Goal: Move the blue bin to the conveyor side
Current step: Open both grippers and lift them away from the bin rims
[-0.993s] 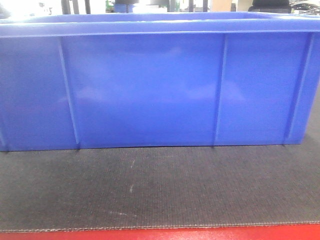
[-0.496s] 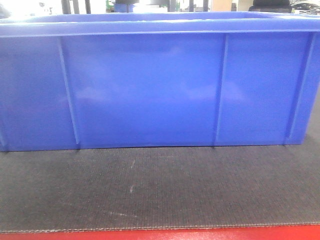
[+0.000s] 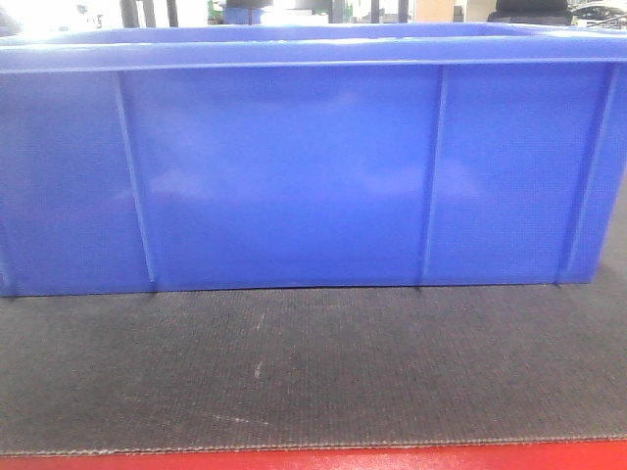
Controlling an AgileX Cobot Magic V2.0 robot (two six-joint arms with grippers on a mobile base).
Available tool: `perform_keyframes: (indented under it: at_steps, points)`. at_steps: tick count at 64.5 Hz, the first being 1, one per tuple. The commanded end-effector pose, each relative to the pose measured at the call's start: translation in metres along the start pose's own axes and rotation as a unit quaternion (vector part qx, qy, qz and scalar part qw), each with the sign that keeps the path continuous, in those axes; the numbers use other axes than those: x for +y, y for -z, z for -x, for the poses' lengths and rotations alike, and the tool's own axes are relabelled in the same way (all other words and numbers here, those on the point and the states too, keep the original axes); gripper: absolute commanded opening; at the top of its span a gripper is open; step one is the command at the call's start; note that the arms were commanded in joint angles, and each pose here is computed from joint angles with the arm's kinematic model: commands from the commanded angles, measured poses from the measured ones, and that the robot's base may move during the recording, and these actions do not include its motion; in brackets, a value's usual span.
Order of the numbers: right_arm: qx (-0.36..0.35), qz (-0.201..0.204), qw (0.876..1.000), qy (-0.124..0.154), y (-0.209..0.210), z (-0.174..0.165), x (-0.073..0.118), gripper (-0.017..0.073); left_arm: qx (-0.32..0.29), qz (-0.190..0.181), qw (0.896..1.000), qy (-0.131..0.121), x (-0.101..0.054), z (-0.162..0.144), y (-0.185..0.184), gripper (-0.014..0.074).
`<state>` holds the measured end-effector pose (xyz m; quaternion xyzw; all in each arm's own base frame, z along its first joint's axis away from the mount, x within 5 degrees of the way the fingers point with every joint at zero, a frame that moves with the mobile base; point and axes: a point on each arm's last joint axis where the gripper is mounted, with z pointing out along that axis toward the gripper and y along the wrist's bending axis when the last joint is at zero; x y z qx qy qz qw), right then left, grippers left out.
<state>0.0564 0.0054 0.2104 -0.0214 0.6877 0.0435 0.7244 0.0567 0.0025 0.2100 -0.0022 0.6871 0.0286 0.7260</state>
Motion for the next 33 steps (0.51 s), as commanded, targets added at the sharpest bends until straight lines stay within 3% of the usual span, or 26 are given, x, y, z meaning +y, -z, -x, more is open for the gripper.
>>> perform_keyframes:
  at_steps: [1,33]
  points:
    - [-0.017,-0.006,1.000,-0.001,0.0004,0.0029,-0.0008,-0.0069,-0.011,0.000,1.000,0.003,-0.0001,0.0024,0.0004,-0.0006]
    - [-0.017,-0.006,1.000,-0.001,0.0004,0.0029,-0.0008,-0.0069,-0.011,0.000,1.000,0.003,-0.0001,0.0024,0.0004,-0.0006]
